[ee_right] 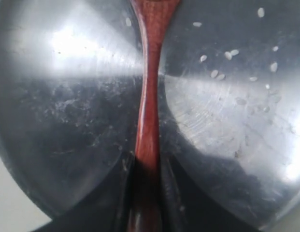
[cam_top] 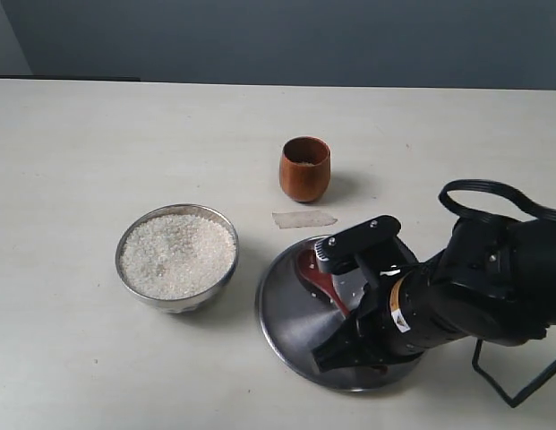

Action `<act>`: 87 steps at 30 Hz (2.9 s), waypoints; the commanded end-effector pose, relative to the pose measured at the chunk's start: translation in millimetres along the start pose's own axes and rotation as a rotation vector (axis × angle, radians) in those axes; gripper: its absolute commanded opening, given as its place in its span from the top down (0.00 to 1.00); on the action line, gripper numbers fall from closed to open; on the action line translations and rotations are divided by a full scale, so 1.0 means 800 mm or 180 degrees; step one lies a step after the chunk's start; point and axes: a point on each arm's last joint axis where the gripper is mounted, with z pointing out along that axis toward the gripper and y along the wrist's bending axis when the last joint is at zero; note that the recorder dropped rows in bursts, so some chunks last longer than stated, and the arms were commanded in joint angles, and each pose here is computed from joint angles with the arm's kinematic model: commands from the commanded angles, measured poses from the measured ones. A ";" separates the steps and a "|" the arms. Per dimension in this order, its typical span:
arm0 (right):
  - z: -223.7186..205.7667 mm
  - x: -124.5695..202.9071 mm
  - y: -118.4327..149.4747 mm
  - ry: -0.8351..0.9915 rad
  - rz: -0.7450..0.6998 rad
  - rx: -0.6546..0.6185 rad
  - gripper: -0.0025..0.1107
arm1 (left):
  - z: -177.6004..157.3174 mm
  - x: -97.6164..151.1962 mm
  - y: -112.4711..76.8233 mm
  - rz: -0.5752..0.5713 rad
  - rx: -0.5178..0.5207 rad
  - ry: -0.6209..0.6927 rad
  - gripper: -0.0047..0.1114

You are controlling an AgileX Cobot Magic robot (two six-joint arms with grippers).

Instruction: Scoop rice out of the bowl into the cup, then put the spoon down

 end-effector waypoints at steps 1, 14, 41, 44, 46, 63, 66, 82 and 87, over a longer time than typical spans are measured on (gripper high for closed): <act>0.005 0.000 -0.001 -0.0002 0.0065 0.0003 0.98 | 0.000 0.001 0.001 0.0012 0.0002 -0.0004 0.95; 0.005 0.003 -0.004 0.0085 -0.0009 0.0106 0.54 | 0.000 0.001 0.001 0.0012 0.0002 -0.0004 0.95; -0.147 0.002 -0.054 -0.1021 0.0028 0.0842 0.98 | 0.000 0.001 0.001 0.0012 0.0002 -0.0004 0.95; -0.166 0.010 -0.060 -0.1156 0.0125 0.0842 0.98 | 0.000 0.001 0.001 0.0012 0.0002 -0.0004 0.95; -0.180 0.017 -0.066 -0.1279 0.0223 0.0856 0.98 | 0.000 0.001 0.001 0.0012 0.0002 -0.0004 0.95; -0.240 0.102 -0.116 -0.2340 0.0326 0.1040 0.98 | 0.000 0.001 0.001 0.0018 0.0002 -0.0004 0.95; -0.245 0.120 -0.130 -0.2242 0.0537 0.1231 0.98 | 0.000 0.001 0.001 0.0018 0.0002 -0.0004 0.95; -0.248 0.130 -0.135 -0.2224 0.0705 0.1261 0.98 | 0.000 0.001 0.001 0.0018 0.0002 -0.0004 0.95; -0.257 0.127 -0.125 -0.2649 0.0956 0.0691 0.98 | 0.000 0.001 0.001 0.0018 0.0002 -0.0004 0.95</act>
